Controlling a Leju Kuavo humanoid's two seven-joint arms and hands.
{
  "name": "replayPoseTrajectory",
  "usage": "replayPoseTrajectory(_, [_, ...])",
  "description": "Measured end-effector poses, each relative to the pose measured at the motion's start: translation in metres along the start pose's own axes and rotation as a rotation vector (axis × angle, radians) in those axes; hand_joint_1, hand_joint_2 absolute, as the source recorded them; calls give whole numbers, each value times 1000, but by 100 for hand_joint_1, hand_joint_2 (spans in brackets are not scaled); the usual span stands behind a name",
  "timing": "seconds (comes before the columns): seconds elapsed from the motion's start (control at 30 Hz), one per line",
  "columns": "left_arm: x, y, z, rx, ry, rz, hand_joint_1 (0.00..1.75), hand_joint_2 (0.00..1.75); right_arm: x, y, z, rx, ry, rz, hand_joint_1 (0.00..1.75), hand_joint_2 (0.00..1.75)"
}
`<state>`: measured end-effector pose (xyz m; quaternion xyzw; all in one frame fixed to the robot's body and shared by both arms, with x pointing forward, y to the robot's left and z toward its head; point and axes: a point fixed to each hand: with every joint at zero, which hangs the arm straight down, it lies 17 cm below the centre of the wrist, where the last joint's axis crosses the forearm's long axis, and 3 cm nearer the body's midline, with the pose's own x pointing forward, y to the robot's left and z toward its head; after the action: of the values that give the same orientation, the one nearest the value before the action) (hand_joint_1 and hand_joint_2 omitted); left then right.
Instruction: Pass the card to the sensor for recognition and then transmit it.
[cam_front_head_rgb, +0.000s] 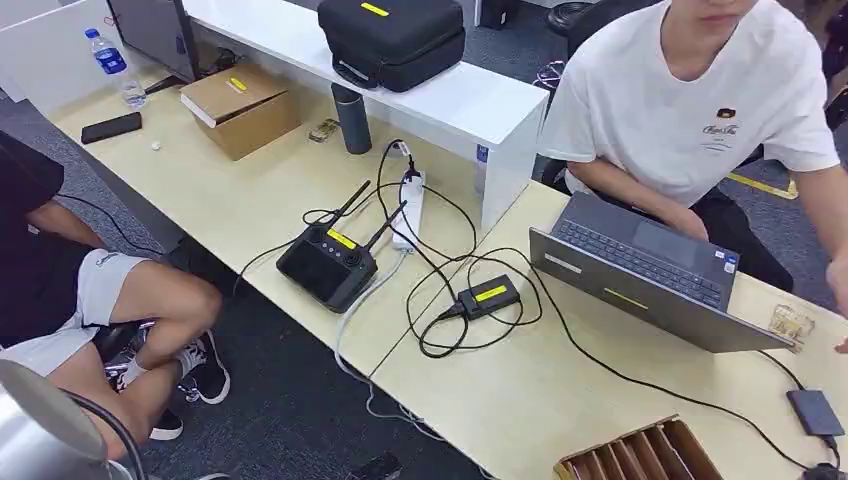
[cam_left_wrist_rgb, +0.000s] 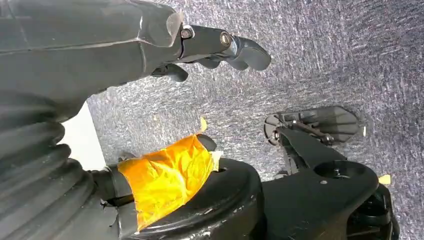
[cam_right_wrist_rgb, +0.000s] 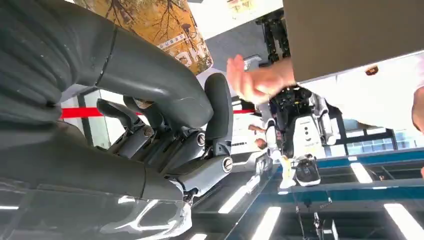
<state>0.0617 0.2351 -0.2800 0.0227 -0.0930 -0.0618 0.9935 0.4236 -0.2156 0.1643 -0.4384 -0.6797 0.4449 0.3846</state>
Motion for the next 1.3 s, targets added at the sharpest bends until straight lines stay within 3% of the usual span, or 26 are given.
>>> replayPoseTrajectory(0.37, [0,0,0,-2,-1,-11,0,175,2,-16,-13,-57,-10,0,175,175])
replayPoseTrajectory(0.73, [5,-1,0,-27,-26,-146,0,175,-1,-138,-149,-423,-53,150,175,175])
replayPoseTrajectory(0.9, [9,0,0,-34,-44,-212,0,175,-5,-174,-204,-494,-37,208,175,175])
replayPoseTrajectory(1.07, [8,0,0,-37,-46,-246,0,175,-14,-169,-231,-462,9,221,175,175])
replayPoseTrajectory(1.3, [8,2,0,-35,-45,-268,0,175,-26,-139,-238,-387,59,204,175,175])
